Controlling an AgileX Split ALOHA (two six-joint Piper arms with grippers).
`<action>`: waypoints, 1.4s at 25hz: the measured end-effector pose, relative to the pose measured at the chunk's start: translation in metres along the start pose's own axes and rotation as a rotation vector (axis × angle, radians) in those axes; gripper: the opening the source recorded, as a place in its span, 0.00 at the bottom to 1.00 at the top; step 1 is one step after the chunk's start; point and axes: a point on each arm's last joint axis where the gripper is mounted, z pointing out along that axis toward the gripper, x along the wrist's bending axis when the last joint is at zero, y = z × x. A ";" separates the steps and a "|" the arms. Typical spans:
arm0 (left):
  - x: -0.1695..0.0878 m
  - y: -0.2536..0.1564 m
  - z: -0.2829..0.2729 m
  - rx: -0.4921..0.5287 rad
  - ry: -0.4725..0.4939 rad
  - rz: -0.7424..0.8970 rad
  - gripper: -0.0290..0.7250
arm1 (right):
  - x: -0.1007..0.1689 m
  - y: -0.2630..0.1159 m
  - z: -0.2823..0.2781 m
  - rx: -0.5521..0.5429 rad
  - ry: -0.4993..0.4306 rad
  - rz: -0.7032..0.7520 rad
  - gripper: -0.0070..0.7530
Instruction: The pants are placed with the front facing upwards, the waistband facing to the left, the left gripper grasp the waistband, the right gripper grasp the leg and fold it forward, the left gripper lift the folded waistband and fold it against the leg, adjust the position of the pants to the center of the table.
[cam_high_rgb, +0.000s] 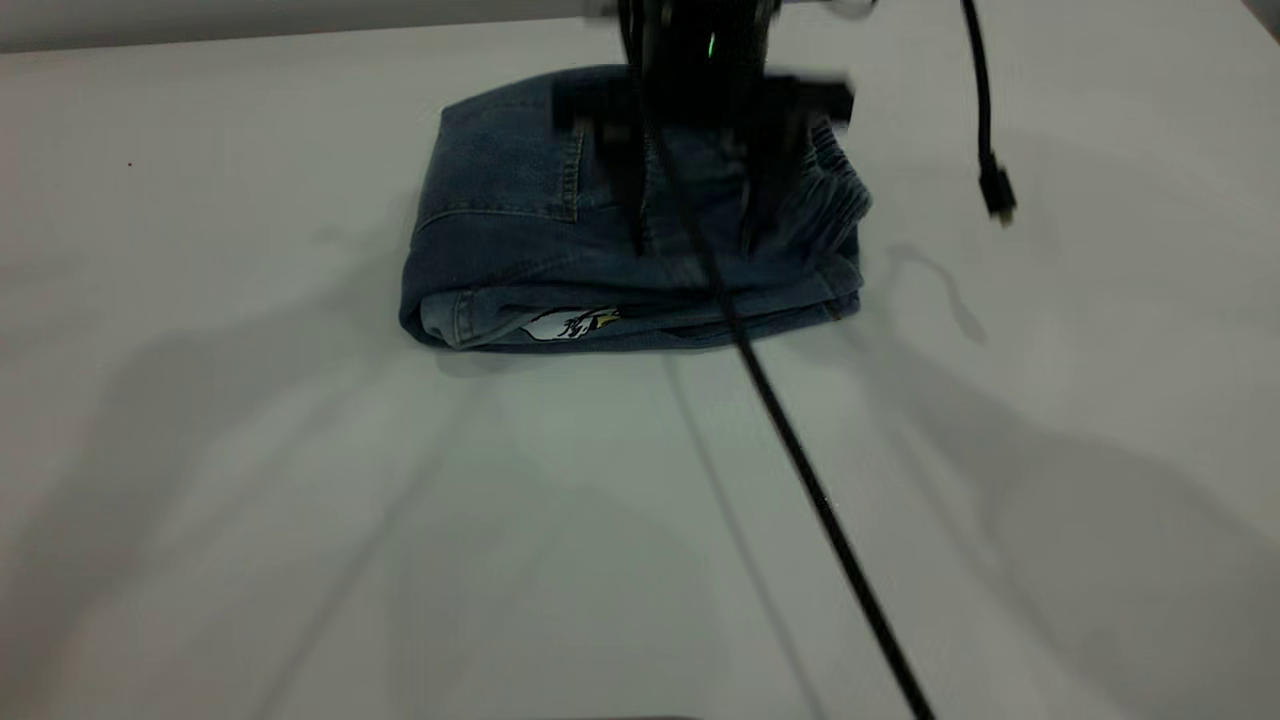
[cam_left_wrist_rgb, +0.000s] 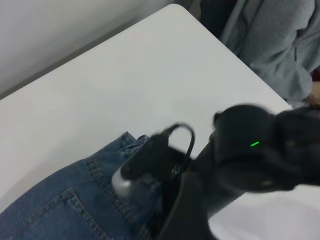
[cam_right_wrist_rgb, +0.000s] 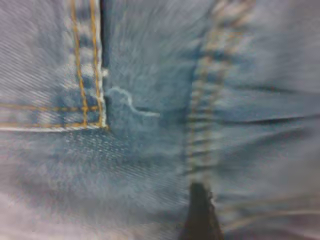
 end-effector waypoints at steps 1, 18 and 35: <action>0.000 0.000 0.000 0.000 0.000 0.000 0.81 | 0.001 0.002 -0.015 -0.040 -0.006 -0.013 0.61; -0.053 -0.007 -0.097 0.138 0.093 0.150 0.81 | -0.015 -0.095 -0.325 -0.634 0.187 -0.353 0.61; -0.118 -0.104 -0.219 0.017 0.330 0.084 0.80 | -0.126 -0.292 -0.333 -0.624 0.147 -0.475 0.61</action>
